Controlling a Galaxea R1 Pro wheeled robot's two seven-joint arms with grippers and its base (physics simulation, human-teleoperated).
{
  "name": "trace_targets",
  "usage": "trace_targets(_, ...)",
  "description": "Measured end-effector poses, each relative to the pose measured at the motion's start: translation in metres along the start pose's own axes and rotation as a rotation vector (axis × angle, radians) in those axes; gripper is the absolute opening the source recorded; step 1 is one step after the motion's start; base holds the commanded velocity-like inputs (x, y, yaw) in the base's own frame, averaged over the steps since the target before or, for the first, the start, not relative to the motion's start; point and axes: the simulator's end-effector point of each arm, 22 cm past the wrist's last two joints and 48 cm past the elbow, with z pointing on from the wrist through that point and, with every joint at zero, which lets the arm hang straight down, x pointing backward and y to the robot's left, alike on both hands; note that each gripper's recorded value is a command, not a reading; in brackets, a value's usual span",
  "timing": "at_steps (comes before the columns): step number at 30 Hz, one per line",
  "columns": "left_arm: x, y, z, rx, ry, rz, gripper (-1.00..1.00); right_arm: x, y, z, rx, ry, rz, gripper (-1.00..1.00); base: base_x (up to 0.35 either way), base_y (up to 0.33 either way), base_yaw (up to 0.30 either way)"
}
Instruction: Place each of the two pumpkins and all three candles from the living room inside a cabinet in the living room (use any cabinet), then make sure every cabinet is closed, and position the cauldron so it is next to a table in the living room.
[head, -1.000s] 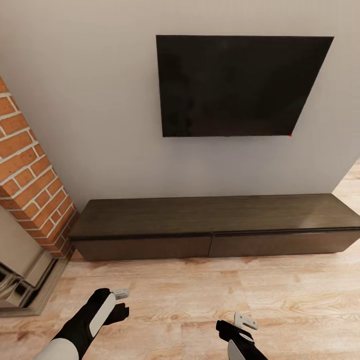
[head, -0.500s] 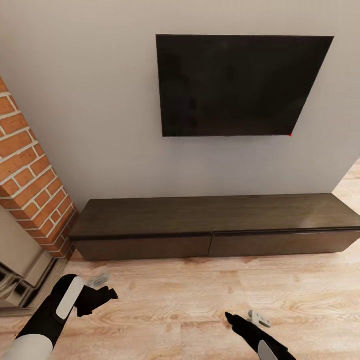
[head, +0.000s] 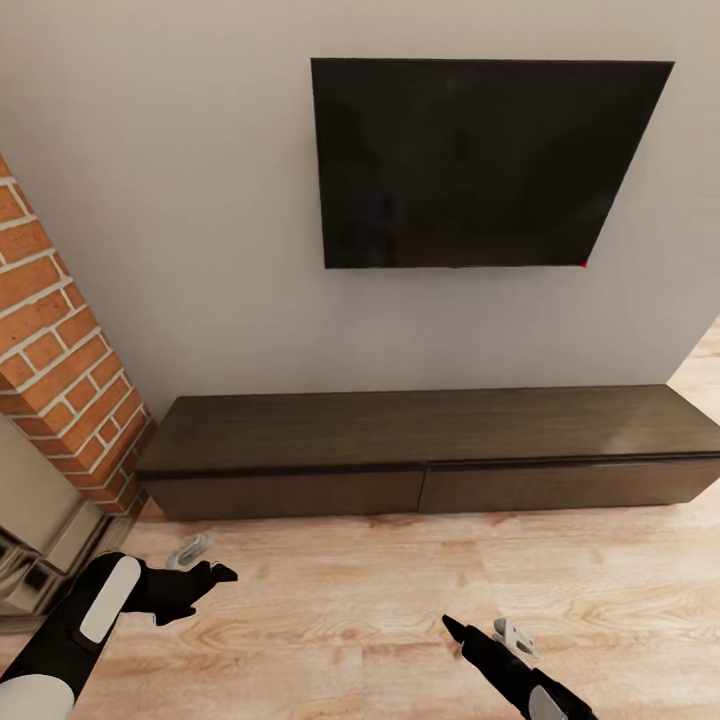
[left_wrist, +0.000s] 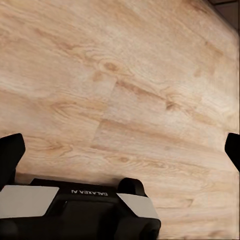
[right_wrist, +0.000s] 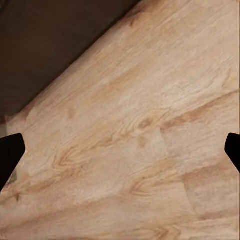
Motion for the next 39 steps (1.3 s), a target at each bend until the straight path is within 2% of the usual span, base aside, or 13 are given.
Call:
trace_targets(3, 0.008, -0.007, 0.005, 0.024, 0.009, -0.014, 1.00, -0.013, 0.024, 0.007, -0.049, -0.029, 0.026, 1.00, 0.137, 0.000, 0.000)
trace_targets(9, 0.013, -0.019, 0.010, 0.046, 0.014, -0.040, 1.00, -0.046, 0.070, 0.016, -0.145, -0.115, 0.045, 1.00, 0.253, 0.000, 0.000)
trace_targets(18, 0.012, -0.027, 0.009, 0.089, 0.011, -0.067, 1.00, -0.055, 0.129, 0.021, -0.271, -0.151, 0.045, 1.00, 0.138, 0.000, 0.000)
trace_targets(30, 0.012, -0.027, 0.009, 0.090, 0.011, -0.068, 1.00, -0.058, 0.199, 0.017, -0.429, -0.189, 0.067, 1.00, 0.140, 0.001, 0.000)
trace_targets(31, 0.012, -0.027, 0.009, 0.090, 0.010, -0.068, 1.00, -0.056, 0.229, 0.016, -0.481, -0.198, 0.085, 1.00, 0.222, 0.042, 0.000)
trace_targets(35, 0.011, -0.027, 0.008, 0.090, 0.010, -0.068, 1.00, -0.062, 0.219, 0.020, -0.435, -0.215, 0.150, 1.00, 0.277, 0.084, 0.000)
trace_targets(39, 0.011, -0.027, 0.008, 0.091, 0.010, -0.068, 1.00, -0.064, 0.214, 0.021, -0.420, -0.223, 0.200, 1.00, 0.154, 0.072, 0.000)
